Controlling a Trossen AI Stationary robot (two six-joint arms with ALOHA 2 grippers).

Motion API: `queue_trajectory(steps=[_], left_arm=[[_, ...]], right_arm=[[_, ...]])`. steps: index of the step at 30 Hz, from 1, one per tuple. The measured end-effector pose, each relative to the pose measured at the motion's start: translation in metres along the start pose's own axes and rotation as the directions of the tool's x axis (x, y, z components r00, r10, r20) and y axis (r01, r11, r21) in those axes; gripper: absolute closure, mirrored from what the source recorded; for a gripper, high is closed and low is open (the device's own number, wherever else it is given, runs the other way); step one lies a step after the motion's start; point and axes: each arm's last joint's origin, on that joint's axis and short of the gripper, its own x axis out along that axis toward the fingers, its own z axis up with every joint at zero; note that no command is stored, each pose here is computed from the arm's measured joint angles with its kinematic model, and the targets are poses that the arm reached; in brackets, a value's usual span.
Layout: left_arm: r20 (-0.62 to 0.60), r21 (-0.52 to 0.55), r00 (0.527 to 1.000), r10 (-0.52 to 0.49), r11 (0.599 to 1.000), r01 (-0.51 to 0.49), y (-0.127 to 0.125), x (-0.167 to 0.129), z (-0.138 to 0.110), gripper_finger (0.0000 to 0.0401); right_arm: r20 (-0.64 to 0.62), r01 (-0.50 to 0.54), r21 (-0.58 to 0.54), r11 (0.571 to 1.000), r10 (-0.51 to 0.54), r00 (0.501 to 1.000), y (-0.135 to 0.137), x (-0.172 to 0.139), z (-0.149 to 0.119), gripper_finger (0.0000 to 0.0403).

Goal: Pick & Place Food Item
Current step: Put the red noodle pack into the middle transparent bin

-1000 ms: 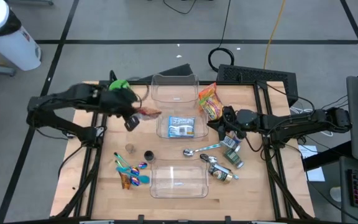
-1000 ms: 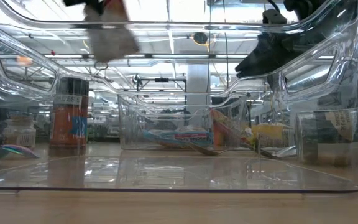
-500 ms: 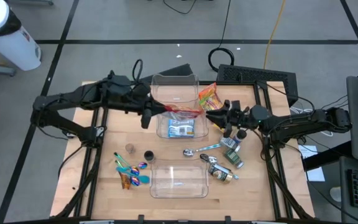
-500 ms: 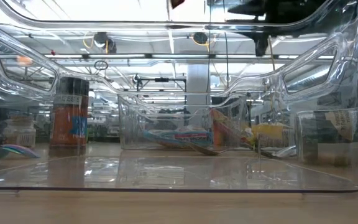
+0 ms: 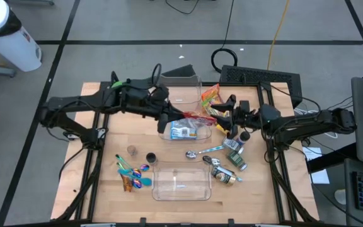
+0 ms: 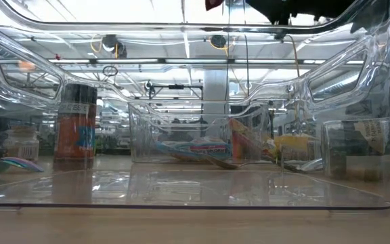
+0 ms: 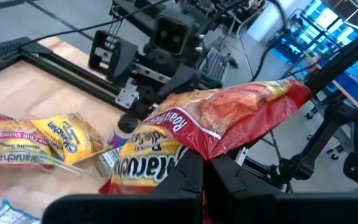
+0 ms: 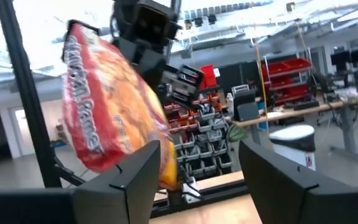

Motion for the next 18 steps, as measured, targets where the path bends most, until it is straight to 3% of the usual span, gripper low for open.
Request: queue_trajectory(steps=[9,18], left_arm=[[0.117,0.006,0.990,-0.080,0.997,0.080,0.005,-0.004,0.019,0.0401],[0.113,-0.009,0.990,-0.083,0.996,0.085,0.012,-0.006,0.023,0.0401]], right_arm=[[-0.054,-0.008,0.008,1.000,0.008,0.998,0.002,0.001,-0.004,0.0203],[-0.010,-0.016,0.012,1.000,0.016,1.000,0.003,0.001,0.000,0.0205]])
